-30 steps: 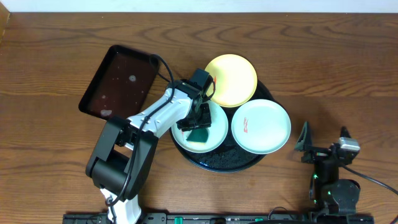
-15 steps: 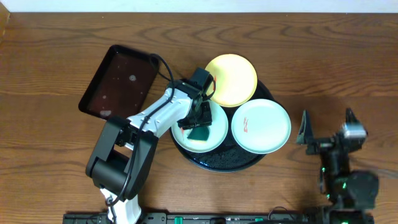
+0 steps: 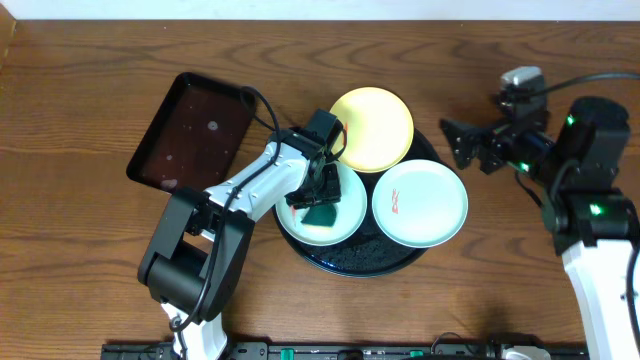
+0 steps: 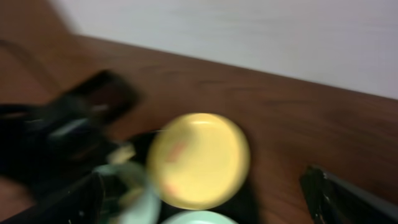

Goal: Clean dirty plates on tray and stack at the side
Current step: 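Move the right gripper to the right mint plate's rim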

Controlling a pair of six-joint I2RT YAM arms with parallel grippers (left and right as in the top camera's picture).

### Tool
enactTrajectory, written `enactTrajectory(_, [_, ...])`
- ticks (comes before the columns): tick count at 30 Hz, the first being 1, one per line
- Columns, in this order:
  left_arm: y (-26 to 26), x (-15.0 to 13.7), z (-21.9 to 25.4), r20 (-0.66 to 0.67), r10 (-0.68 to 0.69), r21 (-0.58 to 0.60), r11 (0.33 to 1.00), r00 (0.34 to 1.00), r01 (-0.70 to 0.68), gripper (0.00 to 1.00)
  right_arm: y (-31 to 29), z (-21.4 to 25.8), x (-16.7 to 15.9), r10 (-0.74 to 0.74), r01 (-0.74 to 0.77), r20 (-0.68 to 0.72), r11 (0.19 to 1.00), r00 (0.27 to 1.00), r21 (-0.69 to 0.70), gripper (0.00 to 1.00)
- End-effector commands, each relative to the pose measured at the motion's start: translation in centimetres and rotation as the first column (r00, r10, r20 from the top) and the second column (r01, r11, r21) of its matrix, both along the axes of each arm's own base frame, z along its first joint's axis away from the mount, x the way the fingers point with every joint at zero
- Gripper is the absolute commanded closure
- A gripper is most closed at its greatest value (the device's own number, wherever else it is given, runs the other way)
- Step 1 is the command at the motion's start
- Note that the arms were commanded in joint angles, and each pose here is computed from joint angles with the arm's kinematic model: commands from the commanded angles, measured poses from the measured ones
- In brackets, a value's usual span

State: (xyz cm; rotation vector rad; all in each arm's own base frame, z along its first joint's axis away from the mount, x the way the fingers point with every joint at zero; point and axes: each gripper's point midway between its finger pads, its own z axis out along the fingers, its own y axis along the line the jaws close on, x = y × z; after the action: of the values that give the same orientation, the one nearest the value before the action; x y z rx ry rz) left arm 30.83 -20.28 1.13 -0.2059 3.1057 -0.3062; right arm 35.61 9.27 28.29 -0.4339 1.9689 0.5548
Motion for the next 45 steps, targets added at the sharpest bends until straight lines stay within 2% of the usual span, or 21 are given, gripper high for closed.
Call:
enactTrajectory(1, [-0.1, -0.2, -0.2, -0.013, 0.002, 0.000, 1.000, 1.000, -0.002, 0.54, 4.7, 1.5, -1.8, 0.303, -0.296, -0.001, 0.933, 0.953, 0.206, 0.01])
enactTrajectory(3, [-0.1, -0.2, -0.2, -0.013, 0.002, 0.000, 1.000, 1.000, -0.002, 0.54, 4.3, 0.3, -0.3, 0.216, -0.186, -0.095, 0.949, 0.972, 0.256, 0.01])
enactTrajectory(5, [-0.1, -0.2, -0.2, -0.013, 0.002, -0.001, 1.000, 1.000, -0.002, 0.54, 3.8, -1.1, 0.5, 0.142, -0.098, -0.165, 0.964, 0.976, 0.248, 0.01])
enactTrajectory(9, [-0.1, -0.3, -0.2, -0.016, 0.002, 0.001, 1.000, 1.000, -0.001, 0.54, 2.3, -4.2, 1.5, -0.058, 0.096, -0.303, 0.989, 0.951, 0.112, 0.07])
enactTrajectory(11, [-0.1, -0.3, -0.2, -0.016, 0.002, 0.001, 1.000, 1.000, -0.002, 0.54, 1.9, -5.4, 1.5, -0.129, 0.150, -0.366, 0.988, 0.922, 0.028, 0.17])
enactTrajectory(13, [-0.1, -0.3, -0.2, -0.016, 0.002, 0.001, 1.000, 1.000, -0.002, 0.54, 1.8, -6.6, 1.2, -0.157, 0.151, -0.421, 0.987, 0.893, -0.048, 0.17])
enactTrajectory(16, [-0.1, -0.3, -0.2, -0.015, 0.002, 0.001, 1.000, 1.000, -0.002, 0.54, 3.0, -8.8, 0.2, -0.135, 0.082, -0.525, 0.989, 0.840, -0.122, 0.01])
enactTrajectory(19, [-0.1, -0.3, -0.3, -0.016, 0.002, 0.001, 1.000, 1.000, -0.002, 0.54, 4.6, -10.7, -0.4, -0.104, 0.025, -0.583, 0.990, 0.806, -0.141, 0.01])
enactTrajectory(20, [-0.1, -0.3, -0.2, -0.016, 0.002, 0.001, 1.000, 1.000, -0.002, 0.54, 6.0, -11.7, -0.7, -0.077, -0.016, -0.602, 0.989, 0.795, -0.147, 0.20])
enactTrajectory(21, [-0.1, -0.3, -0.3, -0.016, 0.002, 0.001, 1.000, 1.000, -0.002, 0.54, 6.7, -12.1, -0.8, -0.064, -0.033, -0.606, 0.988, 0.793, -0.148, 0.27])
enactTrajectory(22, [-0.1, -0.3, -0.2, -0.016, 0.002, 0.001, 1.000, 1.000, -0.002, 0.54, 7.5, -12.4, -0.8, -0.047, -0.054, -0.605, 0.987, 0.795, -0.148, 0.40])
enactTrajectory(23, [-0.1, -0.3, -0.2, -0.016, 0.002, 0.001, 1.000, 1.000, -0.002, 0.54, 8.2, -12.6, -0.8, -0.037, -0.069, -0.600, 0.986, 0.799, -0.152, 0.58])
enactTrajectory(24, [-0.1, -0.3, -0.2, -0.016, 0.002, 0.001, 1.000, 1.000, -0.002, 0.54, 8.8, -13.0, -0.5, -0.036, -0.078, -0.590, 0.983, 0.807, -0.167, 0.80])
enactTrajectory(25, [-0.1, -0.3, -0.2, -0.016, 0.002, 0.001, 1.000, 1.000, -0.002, 0.54, 9.3, -13.4, -0.3, -0.048, -0.072, -0.585, 0.981, 0.810, -0.180, 0.93])
enactTrajectory(26, [-0.1, -0.3, -0.3, -0.016, 0.002, 0.001, 1.000, 1.000, -0.002, 0.54, 9.7, -14.0, 0.1, -0.077, -0.046, -0.586, 0.980, 0.807, -0.192, 0.98])
enactTrajectory(27, [-0.1, -0.3, -0.2, -0.016, 0.002, 0.001, 1.000, 1.000, -0.002, 0.54, 10.1, -14.6, 0.4, -0.108, -0.016, -0.590, 0.979, 0.800, -0.201, 0.98])
enactTrajectory(28, [-0.1, -0.3, -0.2, -0.016, 0.002, 0.001, 1.000, 1.000, -0.002, 0.54, 10.6, -15.3, 0.7, -0.126, -0.001, -0.594, 0.978, 0.794, -0.209, 0.85])
enactTrajectory(31, [-0.2, -0.5, -0.2, -0.024, 0.001, -0.005, 1.000, 1.000, -0.001, 0.54, 11.6, -17.1, 0.8, -0.138, -0.011, -0.607, 0.972, 0.783, -0.235, 0.76])
enactTrajectory(32, [-0.2, -0.5, -0.2, -0.025, 0.001, -0.007, 1.000, 1.000, -0.001, 0.55, 11.8, -17.9, 0.7, -0.153, -0.003, -0.619, 0.970, 0.770, -0.244, 0.77])
enactTrajectory(34, [-0.2, -0.5, -0.2, -0.025, 0.001, -0.007, 1.000, 1.000, -0.001, 0.55, 11.9, -19.6, 0.5, -0.196, 0.021, -0.649, 0.964, 0.736, -0.267, 0.85])
enactTrajectory(45, [-0.2, -0.4, -0.2, -0.020, 0.001, -0.009, 1.000, 1.000, -0.001, 0.55, 12.7, -23.9, -0.4, -0.188, -0.030, -0.730, 0.961, 0.657, -0.274, 0.84])
